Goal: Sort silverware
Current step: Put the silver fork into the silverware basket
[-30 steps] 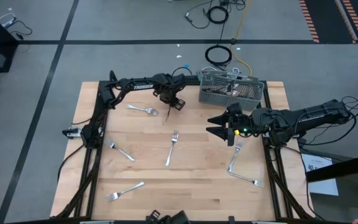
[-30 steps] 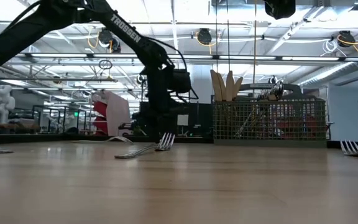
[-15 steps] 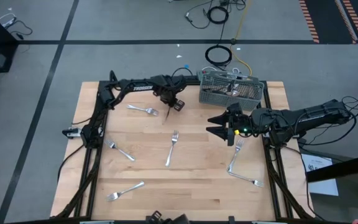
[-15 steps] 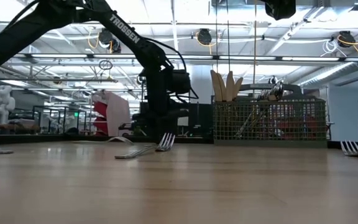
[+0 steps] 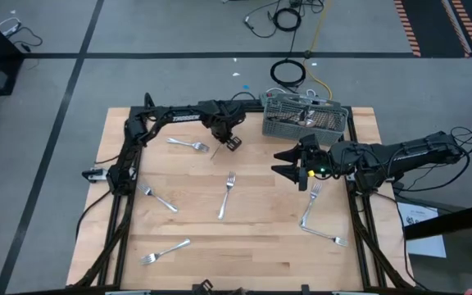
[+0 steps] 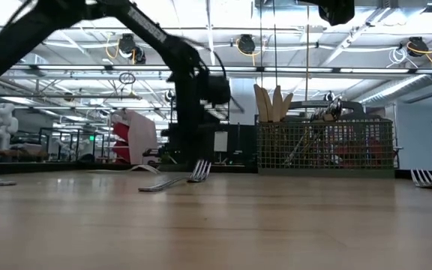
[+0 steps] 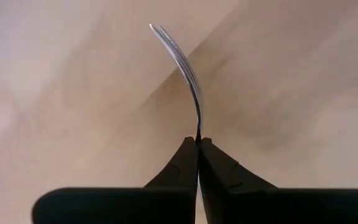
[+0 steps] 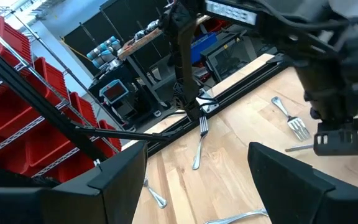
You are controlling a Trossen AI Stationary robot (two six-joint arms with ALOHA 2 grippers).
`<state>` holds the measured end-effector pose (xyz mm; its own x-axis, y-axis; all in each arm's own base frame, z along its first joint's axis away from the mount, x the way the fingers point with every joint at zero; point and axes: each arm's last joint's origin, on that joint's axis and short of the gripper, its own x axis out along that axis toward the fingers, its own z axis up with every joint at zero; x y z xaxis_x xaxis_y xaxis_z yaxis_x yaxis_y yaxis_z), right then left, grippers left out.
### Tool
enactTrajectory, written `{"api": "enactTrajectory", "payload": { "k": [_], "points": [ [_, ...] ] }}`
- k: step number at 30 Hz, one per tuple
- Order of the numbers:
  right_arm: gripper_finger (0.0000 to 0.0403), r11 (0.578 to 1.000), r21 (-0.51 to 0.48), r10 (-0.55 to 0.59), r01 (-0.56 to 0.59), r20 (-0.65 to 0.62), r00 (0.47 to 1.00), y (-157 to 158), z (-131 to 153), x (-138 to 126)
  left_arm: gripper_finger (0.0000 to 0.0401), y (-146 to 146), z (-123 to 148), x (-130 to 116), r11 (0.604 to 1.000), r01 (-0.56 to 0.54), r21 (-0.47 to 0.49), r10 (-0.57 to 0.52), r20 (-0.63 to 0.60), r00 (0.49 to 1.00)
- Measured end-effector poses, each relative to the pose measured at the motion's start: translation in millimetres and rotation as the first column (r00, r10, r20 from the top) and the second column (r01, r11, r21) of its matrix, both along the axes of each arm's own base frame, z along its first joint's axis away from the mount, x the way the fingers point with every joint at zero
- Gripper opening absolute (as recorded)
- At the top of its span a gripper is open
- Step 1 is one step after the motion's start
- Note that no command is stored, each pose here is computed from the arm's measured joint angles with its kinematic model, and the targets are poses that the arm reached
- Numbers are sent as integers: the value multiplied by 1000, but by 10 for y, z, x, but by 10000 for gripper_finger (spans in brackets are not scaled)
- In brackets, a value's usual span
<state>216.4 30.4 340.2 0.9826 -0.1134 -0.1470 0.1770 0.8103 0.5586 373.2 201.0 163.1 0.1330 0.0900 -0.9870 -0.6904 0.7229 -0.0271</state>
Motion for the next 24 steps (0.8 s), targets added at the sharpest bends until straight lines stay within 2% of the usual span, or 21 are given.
{"api": "enactTrajectory", "payload": {
  "k": [7, 11, 14, 17, 19, 24],
  "points": [
    [270, 1000, -2, -5, 5, -1, 1000, -16, -1, 2, 6, -93, 578, -54, 997, 79, -5, -76, 204, 976],
    [270, 1000, -9, -4, 4, -1, 1000, -23, 18, -40, 6, -161, 1021, -93, 993, 102, 60, -117, 381, 917],
    [270, 1000, -13, -12, 12, 5, 1000, -42, 57, -131, 6, -197, 1306, -83, 988, 84, 128, -138, 519, 844],
    [270, 999, -17, -47, 48, 31, 998, -72, 123, -254, 6, -259, 1615, -58, 976, 81, 202, -198, 665, 721],
    [270, 997, -21, -68, 69, 64, 996, -93, 182, -343, 6, -294, 1793, 15, 960, 82, 268, -263, 756, 599],
    [270, 996, -24, -84, 87, 130, 988, -128, 290, -520, 5, -419, 2035, 215, 917, 37, 397, -385, 855, 347]
  ]
}}
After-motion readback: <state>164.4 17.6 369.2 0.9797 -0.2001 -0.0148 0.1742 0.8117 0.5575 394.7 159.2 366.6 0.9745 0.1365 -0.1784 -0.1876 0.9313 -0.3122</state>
